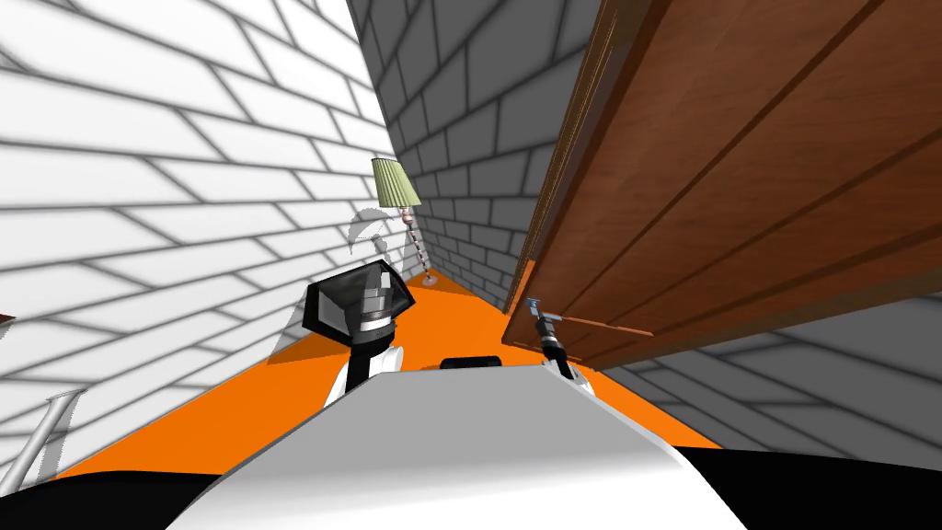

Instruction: Pull the door open

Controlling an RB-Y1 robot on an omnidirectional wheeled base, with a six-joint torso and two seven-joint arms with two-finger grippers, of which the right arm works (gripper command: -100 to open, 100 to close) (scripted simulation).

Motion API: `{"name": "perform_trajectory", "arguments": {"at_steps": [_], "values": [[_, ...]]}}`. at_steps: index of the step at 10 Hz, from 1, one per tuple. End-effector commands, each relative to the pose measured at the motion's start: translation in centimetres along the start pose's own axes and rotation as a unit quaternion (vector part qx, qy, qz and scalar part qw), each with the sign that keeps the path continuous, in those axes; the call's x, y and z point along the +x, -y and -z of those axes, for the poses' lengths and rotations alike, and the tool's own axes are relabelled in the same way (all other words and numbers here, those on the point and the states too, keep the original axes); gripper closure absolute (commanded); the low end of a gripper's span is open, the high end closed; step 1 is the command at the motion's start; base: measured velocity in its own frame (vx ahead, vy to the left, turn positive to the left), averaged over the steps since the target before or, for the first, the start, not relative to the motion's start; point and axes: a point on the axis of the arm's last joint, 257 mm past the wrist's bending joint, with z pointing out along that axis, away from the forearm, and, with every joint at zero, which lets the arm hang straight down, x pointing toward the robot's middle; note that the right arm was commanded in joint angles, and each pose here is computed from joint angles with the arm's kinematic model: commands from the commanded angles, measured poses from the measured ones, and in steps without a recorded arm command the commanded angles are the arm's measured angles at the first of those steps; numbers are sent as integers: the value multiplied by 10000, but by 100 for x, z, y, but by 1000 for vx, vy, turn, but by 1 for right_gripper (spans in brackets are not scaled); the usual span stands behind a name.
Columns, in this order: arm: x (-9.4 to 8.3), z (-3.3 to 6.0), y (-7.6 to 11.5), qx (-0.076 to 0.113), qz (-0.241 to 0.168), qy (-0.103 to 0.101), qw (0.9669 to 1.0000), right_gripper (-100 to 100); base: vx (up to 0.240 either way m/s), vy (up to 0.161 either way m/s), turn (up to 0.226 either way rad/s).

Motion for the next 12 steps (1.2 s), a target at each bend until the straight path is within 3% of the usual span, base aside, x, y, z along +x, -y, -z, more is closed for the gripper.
{"name": "perform_trajectory", "arguments": {"at_steps": [1, 6, 8, 9, 12], "values": [[14, 35, -7, -13, 3, -104, 9999, 100, -172, -28, 101], [82, 193, -22, -33, -10, -543, 9985, 100, -248, -45, 118], [73, 198, -6, -16, -2, -542, 9985, 100, -173, -31, 47], [57, 309, 11, -5, -2, -659, 9978, 100, -147, -36, 179], [24, 436, 0, -24, 0, -813, 9967, 100, -203, -46, 115]]}}
